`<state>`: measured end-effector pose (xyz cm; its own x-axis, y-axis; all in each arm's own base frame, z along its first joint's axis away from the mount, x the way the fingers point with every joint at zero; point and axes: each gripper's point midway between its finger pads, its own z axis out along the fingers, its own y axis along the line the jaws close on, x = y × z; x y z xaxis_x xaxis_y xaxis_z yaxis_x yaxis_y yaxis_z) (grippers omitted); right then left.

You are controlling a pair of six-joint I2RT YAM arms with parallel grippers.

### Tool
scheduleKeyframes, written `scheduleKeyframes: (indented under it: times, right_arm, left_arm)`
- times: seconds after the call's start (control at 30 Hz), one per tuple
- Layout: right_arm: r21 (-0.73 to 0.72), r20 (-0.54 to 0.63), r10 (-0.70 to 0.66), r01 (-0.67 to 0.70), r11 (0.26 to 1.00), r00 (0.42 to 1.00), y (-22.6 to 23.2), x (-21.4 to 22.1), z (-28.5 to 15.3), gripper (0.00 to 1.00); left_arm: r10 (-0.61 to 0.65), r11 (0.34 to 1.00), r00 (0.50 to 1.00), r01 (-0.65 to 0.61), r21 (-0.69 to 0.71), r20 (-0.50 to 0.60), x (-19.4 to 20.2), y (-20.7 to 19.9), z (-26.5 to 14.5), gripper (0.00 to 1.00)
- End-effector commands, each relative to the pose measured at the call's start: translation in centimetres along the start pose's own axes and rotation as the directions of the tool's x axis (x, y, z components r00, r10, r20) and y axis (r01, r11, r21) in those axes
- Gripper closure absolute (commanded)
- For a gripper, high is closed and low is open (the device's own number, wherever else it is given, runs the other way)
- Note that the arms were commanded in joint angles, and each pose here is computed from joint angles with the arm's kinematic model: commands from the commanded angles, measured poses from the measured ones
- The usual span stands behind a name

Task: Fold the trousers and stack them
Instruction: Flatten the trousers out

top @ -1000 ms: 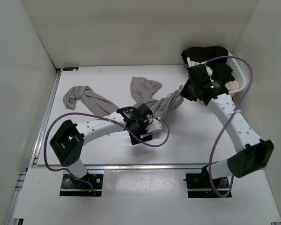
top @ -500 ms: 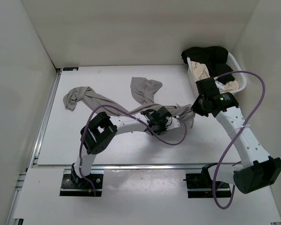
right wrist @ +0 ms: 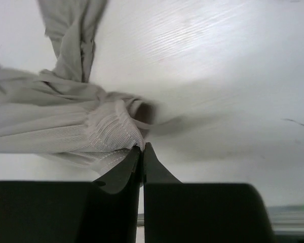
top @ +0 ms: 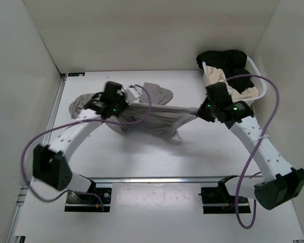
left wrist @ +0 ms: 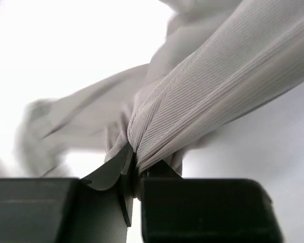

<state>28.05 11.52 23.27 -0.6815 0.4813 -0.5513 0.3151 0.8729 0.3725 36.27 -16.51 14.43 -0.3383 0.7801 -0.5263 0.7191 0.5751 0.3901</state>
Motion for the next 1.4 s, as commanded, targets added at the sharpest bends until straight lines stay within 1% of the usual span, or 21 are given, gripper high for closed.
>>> scheduleKeyframes:
  times: [0.0, 0.03, 0.07, 0.13, 0.2, 0.23, 0.3, 0.37, 0.5, 0.63, 0.73, 0.87, 0.93, 1.0, 1.07, 1.1, 1.2, 1.23, 1.27, 1.3, 1.37]
  right_arm:
    - [-0.081, 0.012, -0.055, 0.056, 0.995, 0.998, 3.8, 0.6, 1.4, 1.00]
    - [-0.111, 0.015, -0.054, 0.055, 0.992, 0.998, 5.2, 0.7, 1.5, 1.00]
    - [-0.129, -0.031, -0.088, 0.083, 0.988, 0.996, 6.5, 2.5, 2.3, 1.00]
    - [-0.147, -0.071, -0.115, 0.104, 0.984, 0.991, 8.4, 3.8, 3.0, 1.00]
    - [-0.176, -0.089, -0.120, 0.103, 0.979, 0.989, 10.0, 4.3, 3.1, 1.00]
    - [-0.199, -0.088, -0.124, 0.104, 0.974, 0.988, 11.1, 4.5, 2.6, 1.00]
    - [-0.184, -0.079, -0.124, 0.108, 0.977, 0.989, 11.4, 5.0, 2.8, 1.00]
    - [-0.173, -0.084, -0.125, 0.109, 0.979, 0.989, 11.1, 5.5, 3.0, 1.00]
    - [-0.119, -0.075, -0.123, 0.113, 0.986, 0.990, 10.0, 5.4, 3.2, 1.00]
    - [-0.129, -0.039, -0.110, 0.104, 0.986, 0.993, 10.7, 4.2, 2.7, 1.00]
    - [-0.109, -0.015, -0.108, 0.106, 0.988, 0.994, 10.9, 3.4, 2.7, 1.00]
    - [-0.039, -0.008, -0.114, 0.114, 0.993, 0.993, 10.0, 2.6, 2.1, 1.00]
    - [0.010, -0.003, -0.118, 0.118, 0.993, 0.993, 8.9, 2.3, 1.6, 1.00]
    - [0.039, 0.017, -0.111, 0.110, 0.993, 0.994, 8.2, 1.9, 1.3, 1.00]
    - [0.066, 0.066, -0.074, 0.069, 0.995, 0.995, 7.2, 1.0, 0.5, 1.00]
    - [0.085, 0.071, -0.067, 0.061, 0.995, 0.995, 6.6, 1.1, 0.4, 1.00]
    - [0.132, 0.097, 0.010, -0.023, 0.991, 0.995, 5.2, 1.0, -0.2, 1.00]
    - [0.146, 0.109, 0.032, -0.048, 0.988, 0.994, 4.8, 0.7, -0.9, 1.00]
    - [0.132, 0.117, 0.064, -0.080, 0.988, 0.991, 5.4, 1.1, -1.1, 1.00]
    - [0.091, 0.121, 0.103, -0.114, 0.989, 0.987, 6.0, 1.4, -2.1, 1.00]
    - [0.074, 0.125, 0.121, -0.131, 0.989, 0.985, 6.1, 2.1, -2.2, 1.00]
  left_arm:
    - [0.052, 0.979, 0.993, -0.072, -0.191, -0.109, 4.0, 7.3, -8.6, 0.86]
    - [0.055, 0.974, 0.993, -0.076, -0.215, -0.102, 4.0, 8.2, -10.6, 0.86]
    - [0.059, 0.977, 0.988, -0.087, -0.193, -0.145, 5.2, 8.1, -11.8, 0.86]
    - [0.036, 0.976, 0.983, -0.074, -0.206, -0.182, 6.6, 9.1, -14.2, 0.86]
    - [0.030, 0.991, 0.975, -0.059, -0.124, -0.218, 8.4, 7.7, -14.8, 0.86]
    - [0.018, 0.998, 0.959, -0.033, -0.049, -0.283, 10.8, 6.0, -14.5, 0.86]
    - [0.041, 0.999, 0.950, -0.035, 0.025, -0.309, 12.6, 4.0, -13.9, 0.86]
    - [0.041, 0.997, 0.931, -0.013, 0.080, -0.363, 14.7, 2.3, -11.6, 0.86]
    - [-0.044, 0.985, 0.929, 0.102, 0.140, -0.367, 14.1, 1.1, -8.9, 0.86]
    - [-0.075, 0.973, 0.931, 0.148, 0.179, -0.358, 13.3, 0.6, -7.8, 0.86]
    - [-0.085, 0.977, 0.948, 0.139, 0.159, -0.305, 11.6, 1.9, -7.2, 0.86]
    - [-0.042, 0.982, 0.970, 0.085, 0.169, -0.241, 9.3, 3.6, -6.5, 0.86]
    - [-0.034, 0.990, 0.982, 0.059, 0.127, -0.188, 7.6, 5.4, -5.7, 0.86]
    - [-0.036, 0.992, 0.989, 0.053, 0.114, -0.142, 6.3, 6.2, -5.5, 0.86]
    - [-0.051, 0.991, 0.990, 0.066, 0.117, -0.131, 5.8, 6.4, -5.3, 0.86]
    - [-0.082, 0.990, 0.987, 0.097, 0.103, -0.140, 6.4, 6.9, -5.4, 0.86]
    - [-0.073, 0.994, 0.985, 0.085, 0.072, -0.157, 8.8, 7.8, -7.7, 0.86]
    - [-0.063, 0.996, 0.987, 0.071, 0.049, -0.151, 9.3, 8.3, -9.4, 0.86]
    - [-0.049, 0.997, 0.982, 0.060, 0.054, -0.181, 10.4, 8.2, -10.7, 0.86]
    - [0.006, 1.000, 0.988, -0.005, 0.003, -0.154, 10.3, 9.8, -12.9, 0.86]
    - [0.093, 0.994, 0.986, -0.099, -0.040, -0.136, 9.3, 11.3, -14.4, 0.86]
